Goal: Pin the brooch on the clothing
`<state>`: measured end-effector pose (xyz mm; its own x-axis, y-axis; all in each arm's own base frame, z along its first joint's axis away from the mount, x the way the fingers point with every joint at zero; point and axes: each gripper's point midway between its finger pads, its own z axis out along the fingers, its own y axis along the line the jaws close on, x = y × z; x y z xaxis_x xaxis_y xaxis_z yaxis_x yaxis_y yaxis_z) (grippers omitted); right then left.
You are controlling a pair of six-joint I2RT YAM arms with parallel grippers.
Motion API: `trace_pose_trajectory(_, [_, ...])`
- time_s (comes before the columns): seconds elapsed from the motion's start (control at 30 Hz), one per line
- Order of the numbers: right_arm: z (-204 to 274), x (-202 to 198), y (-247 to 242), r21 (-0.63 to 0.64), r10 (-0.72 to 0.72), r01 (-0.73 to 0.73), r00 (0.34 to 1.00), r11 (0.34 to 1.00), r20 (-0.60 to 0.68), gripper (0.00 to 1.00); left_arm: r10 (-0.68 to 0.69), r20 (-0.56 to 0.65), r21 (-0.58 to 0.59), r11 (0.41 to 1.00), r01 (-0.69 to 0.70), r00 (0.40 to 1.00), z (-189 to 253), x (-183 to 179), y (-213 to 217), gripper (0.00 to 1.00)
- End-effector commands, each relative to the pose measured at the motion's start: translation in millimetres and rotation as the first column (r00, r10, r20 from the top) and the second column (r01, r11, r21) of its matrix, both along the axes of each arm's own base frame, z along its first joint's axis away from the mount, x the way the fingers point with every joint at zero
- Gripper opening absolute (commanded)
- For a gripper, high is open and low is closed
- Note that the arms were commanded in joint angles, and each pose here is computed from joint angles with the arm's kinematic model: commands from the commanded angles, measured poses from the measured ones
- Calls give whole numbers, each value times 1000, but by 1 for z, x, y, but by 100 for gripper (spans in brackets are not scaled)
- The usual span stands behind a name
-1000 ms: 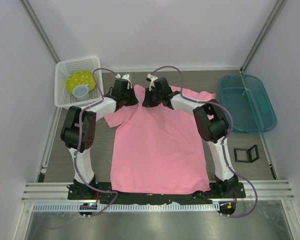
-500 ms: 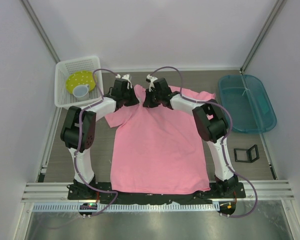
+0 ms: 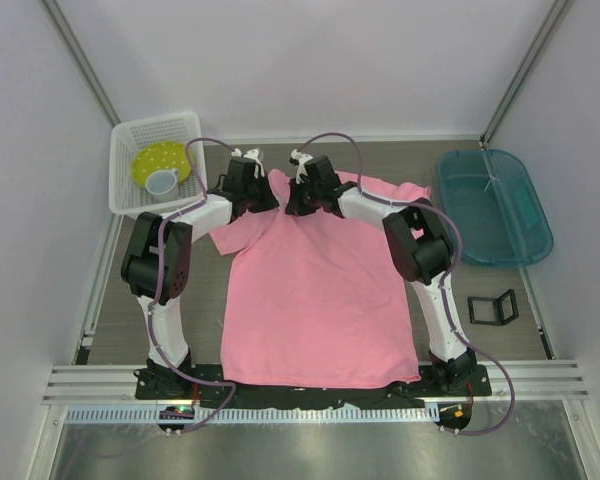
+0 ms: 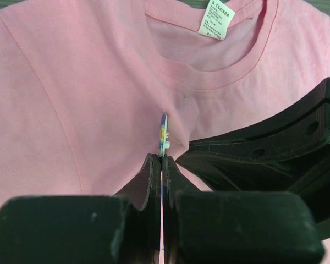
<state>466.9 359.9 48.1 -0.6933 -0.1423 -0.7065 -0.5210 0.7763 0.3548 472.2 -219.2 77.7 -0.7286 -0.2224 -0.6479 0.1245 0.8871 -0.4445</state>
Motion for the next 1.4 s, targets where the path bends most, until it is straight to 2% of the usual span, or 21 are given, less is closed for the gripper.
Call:
trace_pose_trajectory(0.0, [0, 7, 4, -27, 3, -2, 1000, 1000, 24, 1, -4, 116, -74, 997, 13, 993, 46, 14, -8, 0])
trace_pose_trajectory(0.63, [-2, 8, 2, -53, 19, -17, 999, 998, 30, 1, -13, 139, -83, 996, 25, 990, 55, 17, -6, 0])
trace_pose_trajectory(0.73, [9, 7, 5, -19, 59, -58, 997, 998, 39, 1, -27, 137, -66, 997, 36, 990, 52, 17, -3, 0])
trace_pose_trajectory(0.83, [32, 7, 5, 2, 124, -125, 989, 992, 86, 14, -73, 150, -35, 996, 79, 986, 50, 13, 1, 0])
trace_pose_trajectory(0.87, [42, 10, 0, 6, 132, -133, 985, 991, 111, 24, -87, 156, -30, 995, 92, 984, 50, 13, 2, 0])
trace_pose_trajectory(0.93, [56, 10, -3, 17, 186, -190, 972, 982, 144, 32, -134, 157, -18, 990, 138, 979, 45, 12, 5, 0])
trace_pose_trajectory(0.97, [60, 15, -14, 22, 184, -190, 971, 982, 154, 41, -151, 153, -19, 988, 155, 977, 45, 12, 8, 0])
trace_pose_trajectory(1.07, [76, 15, -31, 47, 246, -259, 951, 965, 188, 53, -231, 161, -11, 972, 236, 959, 42, 12, 5, 0])
trace_pose_trajectory(1.2, [91, 16, -55, 0, 319, -332, 907, 943, 274, 65, -349, 141, 21, 937, 349, 927, 30, 7, -1, 0])
trace_pose_trajectory(1.33, [96, 11, -69, -81, 422, -423, 831, 902, 362, 68, -445, 158, 61, 896, 441, 882, 24, 6, -6, 0])
trace_pose_trajectory(1.37, [94, 7, -70, -102, 450, -447, 810, 889, 376, 67, -492, 180, 74, 870, 487, 852, 26, 5, -9, 0])
